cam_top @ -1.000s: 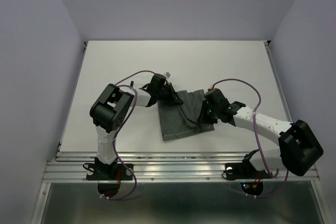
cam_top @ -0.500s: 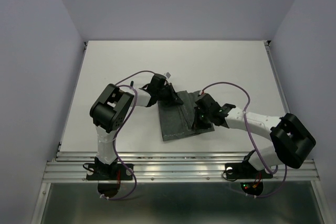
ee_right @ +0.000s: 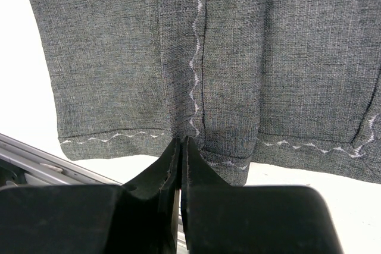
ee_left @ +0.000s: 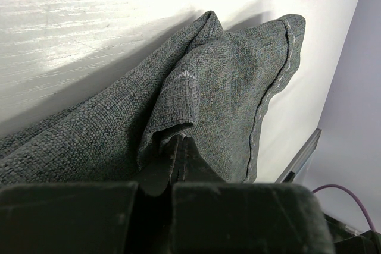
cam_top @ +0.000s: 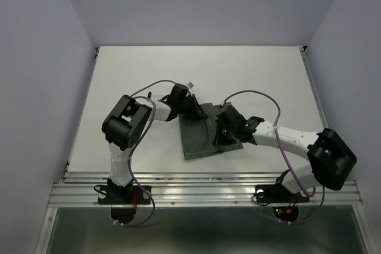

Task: Fold the napkin into a case and place the utensils inside
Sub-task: Fold the lower triangle-folded napkin at the center of the board.

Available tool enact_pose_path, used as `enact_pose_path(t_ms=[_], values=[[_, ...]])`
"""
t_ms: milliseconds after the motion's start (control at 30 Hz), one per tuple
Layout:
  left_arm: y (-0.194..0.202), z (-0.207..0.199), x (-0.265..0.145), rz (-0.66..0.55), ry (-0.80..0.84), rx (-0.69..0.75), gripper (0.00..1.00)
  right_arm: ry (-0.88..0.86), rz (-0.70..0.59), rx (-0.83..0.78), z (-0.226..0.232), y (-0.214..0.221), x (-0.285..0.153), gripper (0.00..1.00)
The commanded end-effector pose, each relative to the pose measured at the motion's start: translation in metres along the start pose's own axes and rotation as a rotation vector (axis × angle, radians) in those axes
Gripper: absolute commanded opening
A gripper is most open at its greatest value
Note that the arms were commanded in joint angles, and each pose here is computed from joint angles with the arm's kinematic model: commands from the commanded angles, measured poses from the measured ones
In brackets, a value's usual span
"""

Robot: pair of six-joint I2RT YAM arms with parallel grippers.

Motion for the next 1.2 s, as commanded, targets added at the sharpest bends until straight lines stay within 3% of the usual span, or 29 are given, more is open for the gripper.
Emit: enact_pose_path(t_ms=[0,300,433,533,567,667,867,1167], values=[[0.002,0.007,0.002,0.025,-0.030,0.001,0.00,-0.005,-0.025,-0.033,0.013,-0.008,0.000,0.01],[0.000,0.000,0.000,0.026,-0.011,0.007,0.00,0.057,0.066,-0.085,0.010,0.009,0.020,0.03],[-0.003,-0.009,-0.004,0.016,0.006,0.019,0.00,0.077,0.062,-0.074,0.005,0.015,0.024,0.14],[-0.005,-0.013,-0.006,0.016,0.009,0.025,0.00,0.084,0.055,-0.062,0.002,0.018,0.023,0.28],[-0.006,-0.016,-0.008,0.013,0.016,0.030,0.00,0.087,0.054,-0.061,0.000,0.019,0.023,0.38],[-0.009,-0.024,-0.013,0.005,0.027,0.049,0.00,0.088,0.056,-0.053,-0.002,0.022,0.023,0.49],[-0.015,-0.037,-0.023,-0.011,0.023,0.093,0.00,0.040,0.015,-0.040,0.003,0.018,0.013,0.49],[-0.025,-0.055,-0.036,-0.046,0.012,0.153,0.06,-0.008,-0.016,-0.025,0.008,0.013,0.000,0.41]])
Point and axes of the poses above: each gripper's point midway between its finger pads, its own x axis out along the fingers, its own z axis along the line the jaws close on, y = z × x, the point moved 8 cm from there along -x, back along the fingers, and after that the axes turned 4 degrees about -x, right-handed, at the moved point
